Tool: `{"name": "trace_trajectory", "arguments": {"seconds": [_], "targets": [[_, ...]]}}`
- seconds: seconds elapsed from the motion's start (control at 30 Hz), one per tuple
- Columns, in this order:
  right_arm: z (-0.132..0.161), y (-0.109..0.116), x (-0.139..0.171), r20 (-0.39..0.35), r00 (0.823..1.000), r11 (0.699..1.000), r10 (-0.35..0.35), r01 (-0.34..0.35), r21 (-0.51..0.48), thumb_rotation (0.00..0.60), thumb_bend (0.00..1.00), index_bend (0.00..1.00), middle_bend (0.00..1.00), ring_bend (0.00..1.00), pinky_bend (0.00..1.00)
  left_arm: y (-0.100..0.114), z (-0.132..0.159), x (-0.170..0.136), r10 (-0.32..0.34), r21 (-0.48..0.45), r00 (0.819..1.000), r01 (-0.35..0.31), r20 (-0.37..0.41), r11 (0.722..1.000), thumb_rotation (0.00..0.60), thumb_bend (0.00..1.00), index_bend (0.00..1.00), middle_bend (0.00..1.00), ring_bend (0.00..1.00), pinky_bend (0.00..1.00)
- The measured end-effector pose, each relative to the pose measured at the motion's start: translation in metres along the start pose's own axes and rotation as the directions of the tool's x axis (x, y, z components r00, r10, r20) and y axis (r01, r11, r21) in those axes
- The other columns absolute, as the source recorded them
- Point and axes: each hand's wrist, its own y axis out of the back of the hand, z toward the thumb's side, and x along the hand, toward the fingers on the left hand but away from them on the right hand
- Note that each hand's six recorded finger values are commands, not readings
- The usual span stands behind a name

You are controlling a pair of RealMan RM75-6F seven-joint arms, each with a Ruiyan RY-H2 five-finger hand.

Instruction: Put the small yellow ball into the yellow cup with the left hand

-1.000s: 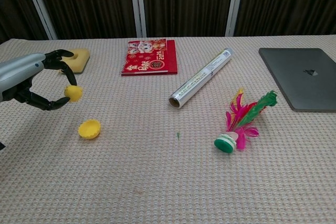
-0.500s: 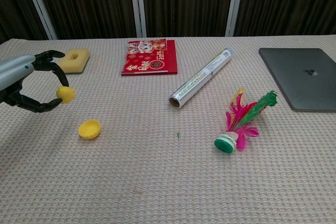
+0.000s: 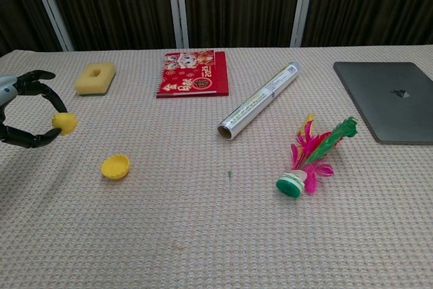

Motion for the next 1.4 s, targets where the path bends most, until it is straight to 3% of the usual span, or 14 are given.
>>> {"name": "trace_trajectory", "arguments": {"seconds": [0.53,0.9,1.4], "targets": [[0.000,0.000,0.001,-0.003,1.000,1.000,-0.001,0.001,-0.002,0.600,0.00,0.41,0.11,0.02,0.00,-0.025,0.021,0.002,-0.096,0.084,0.993,0.091,0.063,0.992,0.600,0.41,0.51,0.00,0.00,0.00],[-0.001,0.001,0.001,-0.003,1.000,1.000,-0.003,0.003,-0.002,0.600,0.00,0.41,0.11,0.02,0.00,-0.040,0.035,0.002,-0.122,0.078,0.990,0.116,0.077,0.990,0.600,0.41,0.51,0.00,0.00,0.00],[0.000,0.001,0.001,-0.003,1.000,1.000,-0.004,0.004,-0.004,0.600,0.00,0.41,0.10,0.02,0.00,-0.042,0.031,-0.009,-0.118,0.045,0.992,0.115,0.055,0.992,0.600,0.41,0.52,0.00,0.00,0.00]]}}
